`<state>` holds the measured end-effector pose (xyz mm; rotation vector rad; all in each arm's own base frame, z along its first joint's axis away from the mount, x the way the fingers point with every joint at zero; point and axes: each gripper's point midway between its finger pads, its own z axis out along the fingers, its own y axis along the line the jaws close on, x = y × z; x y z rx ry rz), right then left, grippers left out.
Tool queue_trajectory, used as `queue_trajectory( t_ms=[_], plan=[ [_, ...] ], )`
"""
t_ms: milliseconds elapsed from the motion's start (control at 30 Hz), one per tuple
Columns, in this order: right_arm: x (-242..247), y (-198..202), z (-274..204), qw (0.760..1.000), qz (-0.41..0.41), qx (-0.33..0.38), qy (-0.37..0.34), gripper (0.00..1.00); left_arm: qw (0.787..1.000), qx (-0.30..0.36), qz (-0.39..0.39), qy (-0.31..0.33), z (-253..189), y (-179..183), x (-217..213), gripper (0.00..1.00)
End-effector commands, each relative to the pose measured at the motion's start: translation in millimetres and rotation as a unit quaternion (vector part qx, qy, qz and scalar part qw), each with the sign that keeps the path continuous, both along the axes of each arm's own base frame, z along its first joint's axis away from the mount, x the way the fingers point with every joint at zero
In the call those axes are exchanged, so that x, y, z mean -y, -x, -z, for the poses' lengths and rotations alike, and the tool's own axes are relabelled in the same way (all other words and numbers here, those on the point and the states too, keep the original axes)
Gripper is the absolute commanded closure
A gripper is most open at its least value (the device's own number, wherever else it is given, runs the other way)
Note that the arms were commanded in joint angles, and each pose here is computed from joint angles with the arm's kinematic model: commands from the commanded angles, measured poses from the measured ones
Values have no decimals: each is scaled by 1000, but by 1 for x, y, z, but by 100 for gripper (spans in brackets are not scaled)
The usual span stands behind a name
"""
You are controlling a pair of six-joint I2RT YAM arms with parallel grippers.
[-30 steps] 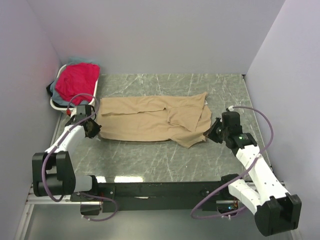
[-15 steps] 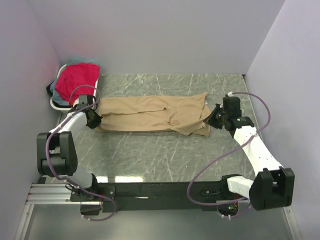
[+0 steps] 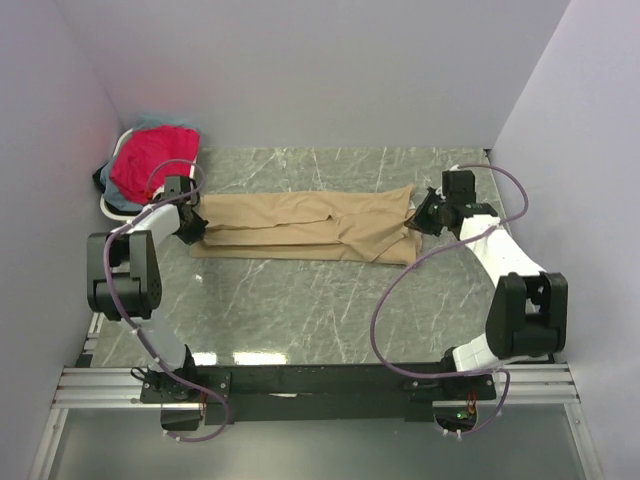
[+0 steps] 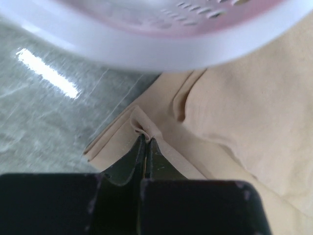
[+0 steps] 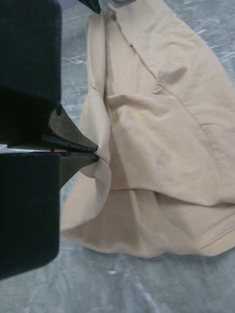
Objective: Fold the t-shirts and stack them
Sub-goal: Fold the tshirt
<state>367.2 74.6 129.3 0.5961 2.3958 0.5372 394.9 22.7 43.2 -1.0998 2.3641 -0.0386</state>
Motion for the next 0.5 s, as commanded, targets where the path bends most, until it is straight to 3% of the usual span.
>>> queue_trajectory(
  t_ms=[0, 267, 367, 400, 467],
  plan=[
    [2, -33, -14, 999, -5, 34, -1, 100, 1000, 20, 5, -16, -5, -25, -7, 99],
    [1, -61, 13, 1000, -8, 3, -3, 100, 1000, 20, 17, -17, 3, -52, -7, 96],
    [6, -70, 20, 1000, -2, -5, 9, 87, 999, 33, 26, -10, -4, -61, -4, 82],
    [6, -73, 21, 1000, -3, -5, 12, 85, 999, 35, 28, -8, -5, -63, -3, 71],
    [9, -80, 24, 1000, 0, -10, 18, 71, 999, 38, 33, -4, -9, -64, 0, 57]
  ],
)
